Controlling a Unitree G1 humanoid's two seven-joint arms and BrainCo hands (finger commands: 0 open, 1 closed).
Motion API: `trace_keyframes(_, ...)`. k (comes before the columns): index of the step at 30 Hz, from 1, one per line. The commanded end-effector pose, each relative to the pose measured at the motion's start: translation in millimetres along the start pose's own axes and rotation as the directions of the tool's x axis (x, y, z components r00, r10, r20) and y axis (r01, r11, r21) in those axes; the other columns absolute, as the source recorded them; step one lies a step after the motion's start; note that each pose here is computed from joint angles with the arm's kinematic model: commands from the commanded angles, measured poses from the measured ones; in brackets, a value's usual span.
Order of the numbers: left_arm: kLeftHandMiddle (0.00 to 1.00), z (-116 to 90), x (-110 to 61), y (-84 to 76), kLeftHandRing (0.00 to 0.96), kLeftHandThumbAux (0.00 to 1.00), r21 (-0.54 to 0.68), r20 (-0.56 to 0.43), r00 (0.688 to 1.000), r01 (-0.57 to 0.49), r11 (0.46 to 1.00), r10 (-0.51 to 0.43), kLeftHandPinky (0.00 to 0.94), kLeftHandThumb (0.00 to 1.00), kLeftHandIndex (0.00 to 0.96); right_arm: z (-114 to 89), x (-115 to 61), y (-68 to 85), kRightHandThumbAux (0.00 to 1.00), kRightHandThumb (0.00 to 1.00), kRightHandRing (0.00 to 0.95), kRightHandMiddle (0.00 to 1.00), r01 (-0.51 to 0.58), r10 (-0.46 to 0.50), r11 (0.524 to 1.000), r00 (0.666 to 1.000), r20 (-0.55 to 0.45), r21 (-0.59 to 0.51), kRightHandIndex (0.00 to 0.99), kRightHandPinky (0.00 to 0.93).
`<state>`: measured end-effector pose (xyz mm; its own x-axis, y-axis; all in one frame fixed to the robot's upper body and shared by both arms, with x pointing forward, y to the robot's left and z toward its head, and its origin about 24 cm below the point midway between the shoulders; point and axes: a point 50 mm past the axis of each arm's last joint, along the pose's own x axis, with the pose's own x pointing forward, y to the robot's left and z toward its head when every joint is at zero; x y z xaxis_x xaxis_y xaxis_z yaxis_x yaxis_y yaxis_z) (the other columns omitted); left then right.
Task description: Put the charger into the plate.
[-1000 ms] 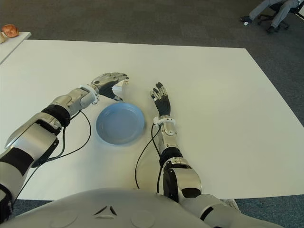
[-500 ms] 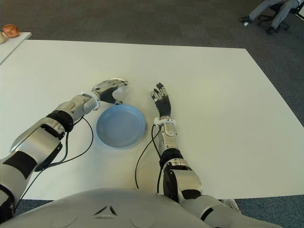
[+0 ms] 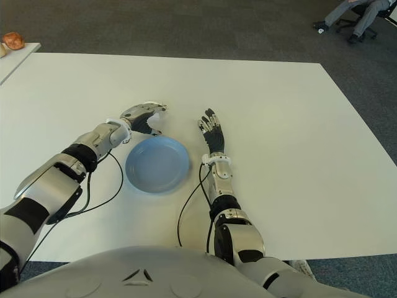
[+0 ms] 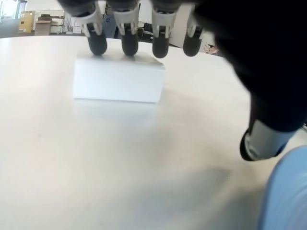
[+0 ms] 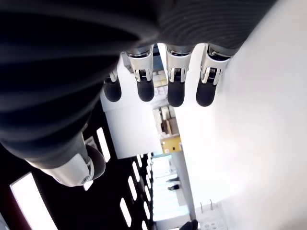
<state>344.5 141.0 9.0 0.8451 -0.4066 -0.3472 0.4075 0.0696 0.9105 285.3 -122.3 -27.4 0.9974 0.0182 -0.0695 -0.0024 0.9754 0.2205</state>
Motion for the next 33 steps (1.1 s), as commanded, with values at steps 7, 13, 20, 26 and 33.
trace_keyframes(7, 0.0, -22.3, -18.0, -40.9, 0.01, 0.603, -0.016, -0.103, 0.982, 0.157, 0.988, -0.157, 0.069, 0.0, 0.0, -35.4, -27.2, -10.7, 0.624, 0.039, 0.09, 0.097, 0.063, -0.057, 0.997, 0.984, -0.17, 0.033, 0.073, 0.136)
trace_keyframes(13, 0.003, -24.7, -20.0, -43.6, 0.014, 0.588, -0.031, -0.115, 0.979, 0.169, 0.985, -0.171, 0.071, 0.0, 0.0, -35.0, -27.4, -11.7, 0.624, 0.037, 0.093, 0.1, 0.065, -0.057, 0.997, 0.984, -0.17, 0.041, 0.077, 0.141)
trace_keyframes(20, 0.001, -31.6, -24.9, -46.7, 0.016, 0.546, -0.045, -0.139, 0.973, 0.177, 0.983, -0.182, 0.066, 0.0, 0.0, -34.9, -27.5, -12.2, 0.627, 0.037, 0.099, 0.105, 0.066, -0.057, 0.997, 0.984, -0.17, 0.047, 0.082, 0.146)
trace_keyframes(26, 0.001, -42.7, -31.0, -46.7, 0.015, 0.545, -0.047, -0.176, 0.966, 0.186, 0.981, -0.192, 0.06, 0.0, 0.0, -34.8, -27.6, -12.6, 0.629, 0.036, 0.104, 0.11, 0.068, -0.059, 0.997, 0.984, -0.17, 0.047, 0.085, 0.148)
trace_keyframes(33, 0.009, -57.0, -40.4, -43.6, 0.024, 0.554, -0.046, -0.203, 0.959, 0.193, 0.98, -0.198, 0.069, 0.0, 0.0, -34.9, -27.8, -13.5, 0.626, 0.033, 0.109, 0.117, 0.071, -0.062, 0.996, 0.983, -0.17, 0.047, 0.09, 0.149)
